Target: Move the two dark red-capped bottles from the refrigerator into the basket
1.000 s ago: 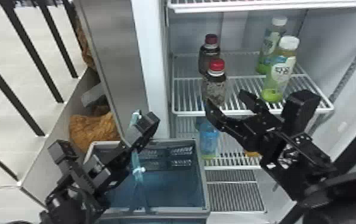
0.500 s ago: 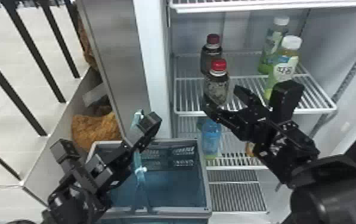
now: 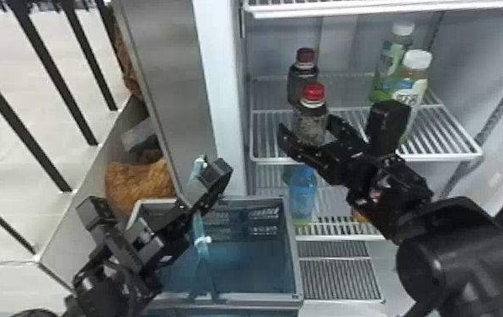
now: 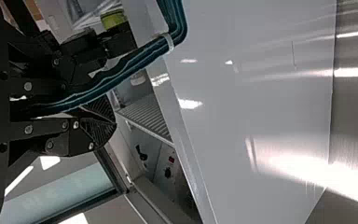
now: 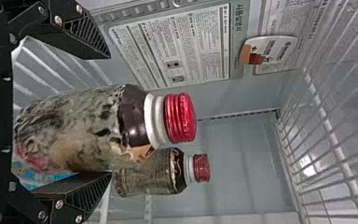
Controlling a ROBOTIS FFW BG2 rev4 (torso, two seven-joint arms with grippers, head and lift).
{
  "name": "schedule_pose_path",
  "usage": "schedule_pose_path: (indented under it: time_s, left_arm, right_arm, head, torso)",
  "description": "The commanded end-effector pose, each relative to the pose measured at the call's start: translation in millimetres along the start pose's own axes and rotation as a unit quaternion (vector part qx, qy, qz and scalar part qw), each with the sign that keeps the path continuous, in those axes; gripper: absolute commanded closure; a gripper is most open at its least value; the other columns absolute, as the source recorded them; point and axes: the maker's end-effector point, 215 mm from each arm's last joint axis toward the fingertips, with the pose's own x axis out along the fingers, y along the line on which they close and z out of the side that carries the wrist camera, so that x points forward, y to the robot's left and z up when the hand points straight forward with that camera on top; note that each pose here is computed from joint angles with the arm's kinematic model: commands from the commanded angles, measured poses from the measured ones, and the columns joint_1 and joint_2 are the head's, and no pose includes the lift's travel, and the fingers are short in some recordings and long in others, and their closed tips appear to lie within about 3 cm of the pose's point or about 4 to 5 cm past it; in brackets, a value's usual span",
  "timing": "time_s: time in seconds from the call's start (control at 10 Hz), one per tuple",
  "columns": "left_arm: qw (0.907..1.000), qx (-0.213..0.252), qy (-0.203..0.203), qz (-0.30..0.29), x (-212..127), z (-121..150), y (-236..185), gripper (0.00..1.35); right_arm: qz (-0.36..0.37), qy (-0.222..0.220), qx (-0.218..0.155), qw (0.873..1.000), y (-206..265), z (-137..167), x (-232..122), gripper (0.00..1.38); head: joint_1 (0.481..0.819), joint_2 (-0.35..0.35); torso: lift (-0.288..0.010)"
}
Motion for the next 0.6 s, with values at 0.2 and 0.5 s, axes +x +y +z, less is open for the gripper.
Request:
schedule_pose_path:
  time_s: [0.2,0.5]
  left_arm:
    - [1.0000,-0.001,0.001,0.000,-0.3,-1.3,0.3,1.20]
    - [1.0000,0.000,-0.002,-0.001,-0.2,0.1,-0.1,1.20]
  right_arm:
    - [-0.007,0.011,0.000,1.000,-5.5,0.3,2.9,0.71]
    - [-0.024,0.027,-0.011,0.999,-16.1,-3.2,-2.3,1.26]
  head:
    - [0.686,0.085]
    - [0.689,0.072]
  torso:
    - [-0.034]
    - [-0.034]
